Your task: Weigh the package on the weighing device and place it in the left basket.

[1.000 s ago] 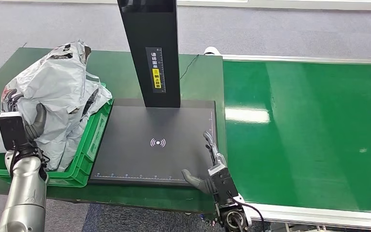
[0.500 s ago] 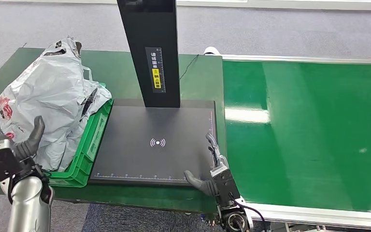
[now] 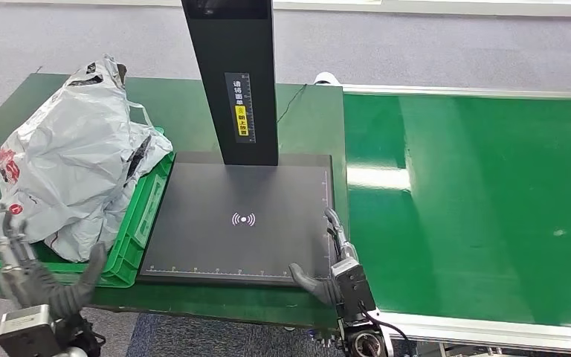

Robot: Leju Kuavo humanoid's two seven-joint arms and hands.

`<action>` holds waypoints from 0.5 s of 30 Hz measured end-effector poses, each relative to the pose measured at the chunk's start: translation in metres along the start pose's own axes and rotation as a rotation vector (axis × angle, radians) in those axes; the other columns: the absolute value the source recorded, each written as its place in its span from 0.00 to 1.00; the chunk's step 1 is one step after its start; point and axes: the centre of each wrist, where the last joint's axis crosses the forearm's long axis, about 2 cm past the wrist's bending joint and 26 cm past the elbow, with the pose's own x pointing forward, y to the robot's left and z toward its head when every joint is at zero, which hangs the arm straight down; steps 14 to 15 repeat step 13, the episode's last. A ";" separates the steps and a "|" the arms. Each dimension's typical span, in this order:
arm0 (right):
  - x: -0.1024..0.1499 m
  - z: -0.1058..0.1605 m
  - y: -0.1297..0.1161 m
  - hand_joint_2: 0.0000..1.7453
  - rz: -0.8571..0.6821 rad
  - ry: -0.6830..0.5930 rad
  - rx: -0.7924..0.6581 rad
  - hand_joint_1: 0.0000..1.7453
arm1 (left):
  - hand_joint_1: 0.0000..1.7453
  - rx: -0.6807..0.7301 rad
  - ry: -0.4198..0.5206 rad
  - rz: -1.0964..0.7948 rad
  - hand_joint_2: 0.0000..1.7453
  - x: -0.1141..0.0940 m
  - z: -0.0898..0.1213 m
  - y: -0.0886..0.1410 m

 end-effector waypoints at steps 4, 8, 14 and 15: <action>0.000 0.003 0.001 1.00 -0.014 -0.003 -0.005 0.00 | 0.00 -0.141 0.084 0.283 1.00 0.007 0.016 -0.035; 0.001 0.009 0.003 1.00 -0.023 -0.003 -0.012 0.00 | 0.00 -0.274 0.163 0.435 1.00 0.008 0.031 -0.063; 0.005 0.015 0.006 1.00 -0.010 -0.010 -0.026 0.00 | 0.00 -0.369 0.208 0.468 1.00 0.006 0.040 -0.084; 0.005 0.015 0.006 1.00 -0.010 -0.010 -0.026 0.00 | 0.00 -0.369 0.208 0.468 1.00 0.006 0.040 -0.084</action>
